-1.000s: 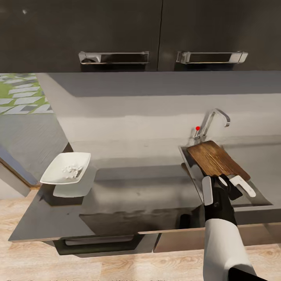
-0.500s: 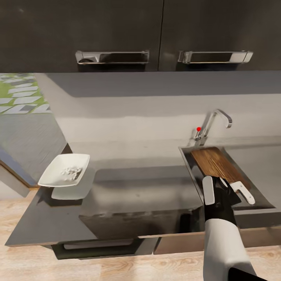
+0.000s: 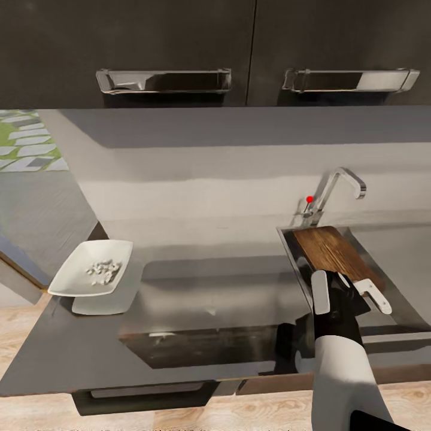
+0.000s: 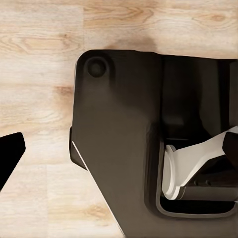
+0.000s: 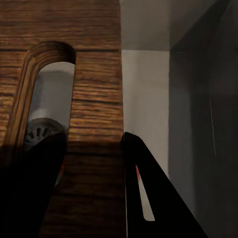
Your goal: In the kitchen, take the Vidalia onion out of the sink, dice it on the chopping board with the paring knife, put the diced onion into the bowl on the countertop, then place both the paring knife and the chopping board into the sink.
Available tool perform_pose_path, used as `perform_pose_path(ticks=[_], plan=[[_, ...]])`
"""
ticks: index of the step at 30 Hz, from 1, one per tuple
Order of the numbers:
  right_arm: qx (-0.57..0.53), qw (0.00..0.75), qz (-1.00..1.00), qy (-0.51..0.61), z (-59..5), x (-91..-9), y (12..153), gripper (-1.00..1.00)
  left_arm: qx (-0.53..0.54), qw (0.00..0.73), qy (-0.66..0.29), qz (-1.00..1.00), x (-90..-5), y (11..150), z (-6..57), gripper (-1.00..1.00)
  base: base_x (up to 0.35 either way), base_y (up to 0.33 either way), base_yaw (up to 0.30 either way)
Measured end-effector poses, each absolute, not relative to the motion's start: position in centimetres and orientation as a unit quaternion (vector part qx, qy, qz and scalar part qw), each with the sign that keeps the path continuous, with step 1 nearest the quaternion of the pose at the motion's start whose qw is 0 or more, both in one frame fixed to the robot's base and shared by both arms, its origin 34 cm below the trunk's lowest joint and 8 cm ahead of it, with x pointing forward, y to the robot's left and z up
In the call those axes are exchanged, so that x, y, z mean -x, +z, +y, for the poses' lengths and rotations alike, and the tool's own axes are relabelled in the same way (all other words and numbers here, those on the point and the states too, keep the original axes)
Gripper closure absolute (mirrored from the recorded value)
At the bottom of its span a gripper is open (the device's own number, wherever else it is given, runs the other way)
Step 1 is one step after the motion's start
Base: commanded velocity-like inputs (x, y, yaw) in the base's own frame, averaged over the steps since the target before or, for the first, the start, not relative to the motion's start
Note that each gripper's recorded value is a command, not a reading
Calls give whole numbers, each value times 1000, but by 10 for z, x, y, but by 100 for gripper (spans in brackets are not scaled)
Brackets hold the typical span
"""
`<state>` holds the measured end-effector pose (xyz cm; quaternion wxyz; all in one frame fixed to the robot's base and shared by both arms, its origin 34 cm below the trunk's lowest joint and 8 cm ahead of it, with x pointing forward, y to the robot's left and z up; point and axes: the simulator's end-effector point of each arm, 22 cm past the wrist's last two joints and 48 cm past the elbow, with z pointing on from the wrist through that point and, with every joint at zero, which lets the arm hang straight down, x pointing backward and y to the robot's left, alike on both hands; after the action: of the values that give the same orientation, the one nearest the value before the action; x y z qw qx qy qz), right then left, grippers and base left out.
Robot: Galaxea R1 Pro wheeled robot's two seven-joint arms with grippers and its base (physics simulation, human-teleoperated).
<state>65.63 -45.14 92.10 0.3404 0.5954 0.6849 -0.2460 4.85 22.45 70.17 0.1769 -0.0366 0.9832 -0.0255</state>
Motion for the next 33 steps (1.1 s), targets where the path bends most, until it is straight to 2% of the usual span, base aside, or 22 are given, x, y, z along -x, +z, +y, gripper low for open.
perform_pose_path(ticks=[12,33], plan=[[-609,321,680,-254,-459,-643,904,100,37,168,-25,985,-43,703,225,-100,137,-139,0],[-603,306,687,-264,-458,-639,883,100,38,151,-24,988,-33,705,225,-100,4,-4,0]])
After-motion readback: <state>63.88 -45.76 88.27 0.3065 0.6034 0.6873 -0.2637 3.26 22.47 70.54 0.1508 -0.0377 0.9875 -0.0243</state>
